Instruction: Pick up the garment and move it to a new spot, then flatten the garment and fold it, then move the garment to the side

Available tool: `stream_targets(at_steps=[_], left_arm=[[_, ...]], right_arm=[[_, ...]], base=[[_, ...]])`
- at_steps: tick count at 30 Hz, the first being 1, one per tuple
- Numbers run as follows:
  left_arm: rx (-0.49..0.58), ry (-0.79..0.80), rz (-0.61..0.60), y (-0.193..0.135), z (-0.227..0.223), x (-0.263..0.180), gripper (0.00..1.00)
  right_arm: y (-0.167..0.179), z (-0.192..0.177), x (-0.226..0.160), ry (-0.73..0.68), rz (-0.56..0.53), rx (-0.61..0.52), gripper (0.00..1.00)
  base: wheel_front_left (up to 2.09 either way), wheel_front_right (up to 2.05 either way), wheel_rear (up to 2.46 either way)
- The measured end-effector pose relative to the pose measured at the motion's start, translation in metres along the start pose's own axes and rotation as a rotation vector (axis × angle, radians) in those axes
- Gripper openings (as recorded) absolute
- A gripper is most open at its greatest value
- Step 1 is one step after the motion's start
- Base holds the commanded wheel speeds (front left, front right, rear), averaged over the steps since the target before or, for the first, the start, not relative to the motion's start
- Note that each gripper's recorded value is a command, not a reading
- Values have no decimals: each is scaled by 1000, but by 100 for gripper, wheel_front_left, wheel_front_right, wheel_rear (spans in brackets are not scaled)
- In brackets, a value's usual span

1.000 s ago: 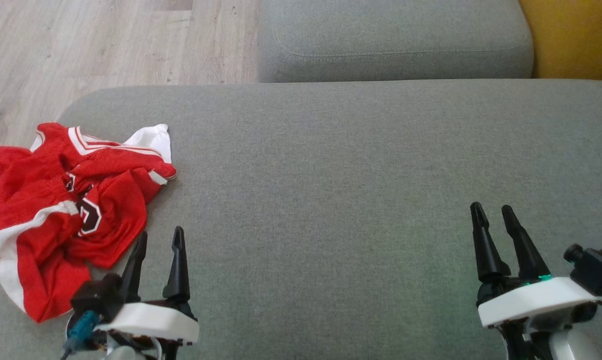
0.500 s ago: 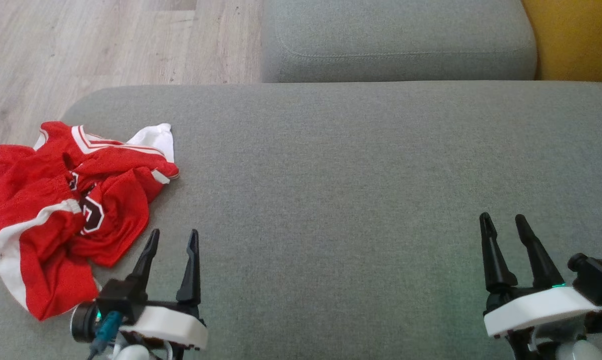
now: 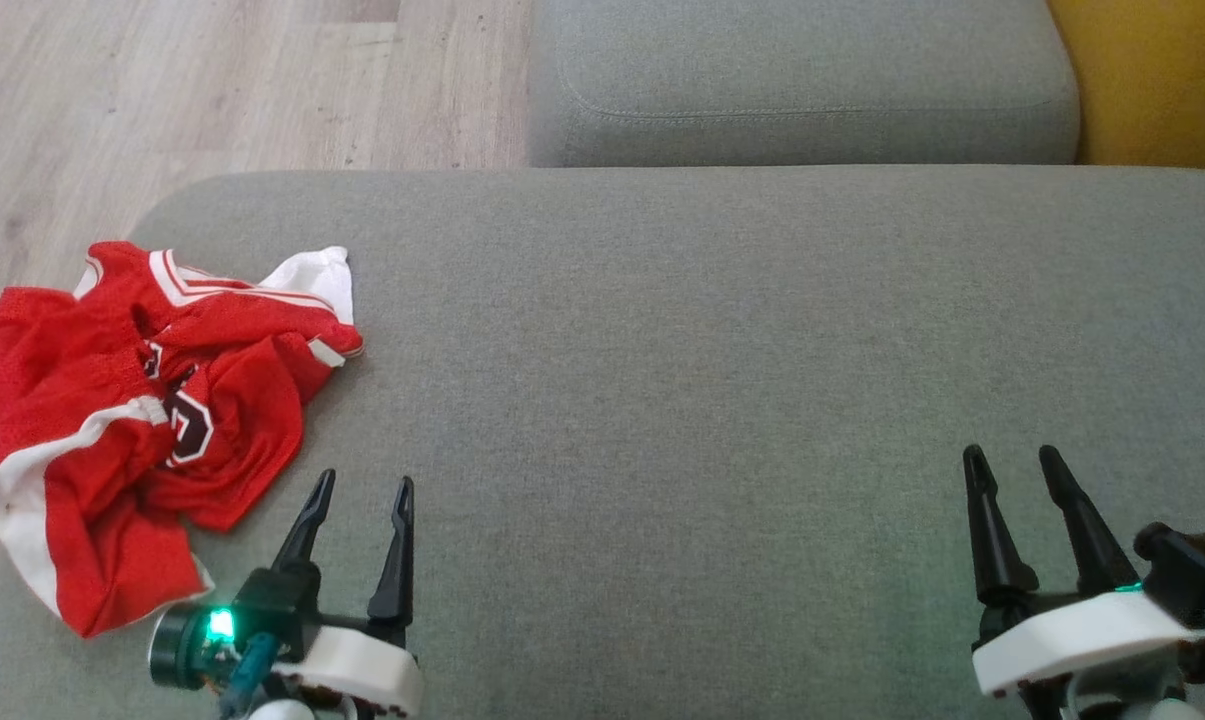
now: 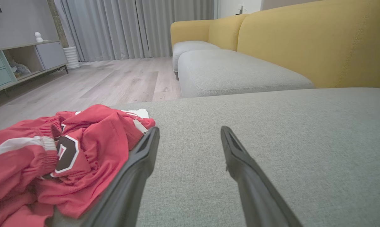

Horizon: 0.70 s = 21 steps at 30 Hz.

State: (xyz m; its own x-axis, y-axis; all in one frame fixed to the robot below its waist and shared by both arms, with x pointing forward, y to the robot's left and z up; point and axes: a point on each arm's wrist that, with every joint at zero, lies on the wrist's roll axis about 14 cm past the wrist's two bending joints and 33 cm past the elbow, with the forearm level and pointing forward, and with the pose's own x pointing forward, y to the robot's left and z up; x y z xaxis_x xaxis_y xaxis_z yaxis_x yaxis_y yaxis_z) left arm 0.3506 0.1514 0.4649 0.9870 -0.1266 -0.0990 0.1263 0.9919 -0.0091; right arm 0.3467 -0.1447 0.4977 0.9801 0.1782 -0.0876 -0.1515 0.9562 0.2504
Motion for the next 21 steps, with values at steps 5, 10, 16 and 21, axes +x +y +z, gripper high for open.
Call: stream_targets(at_steps=[5, 10, 16, 21], left_arm=[[35, 1, 2, 0, -1, 0, 100], [50, 3, -1, -1, -3, 0, 100], [47, 6, 4, -1, -4, 1, 100], [42, 10, 8, 0, -5, 1, 100]], right_arm=[[0, 1, 1, 1, 0, -26, 100], [-1, 1, 1, 1, -2, -45, 100], [-2, 0, 0, 3, -6, -40, 100], [-3, -2, 0, 9, -9, -35, 100]], base=[[0, 0, 0], [0, 0, 0], [0, 0, 0], [0, 0, 0]])
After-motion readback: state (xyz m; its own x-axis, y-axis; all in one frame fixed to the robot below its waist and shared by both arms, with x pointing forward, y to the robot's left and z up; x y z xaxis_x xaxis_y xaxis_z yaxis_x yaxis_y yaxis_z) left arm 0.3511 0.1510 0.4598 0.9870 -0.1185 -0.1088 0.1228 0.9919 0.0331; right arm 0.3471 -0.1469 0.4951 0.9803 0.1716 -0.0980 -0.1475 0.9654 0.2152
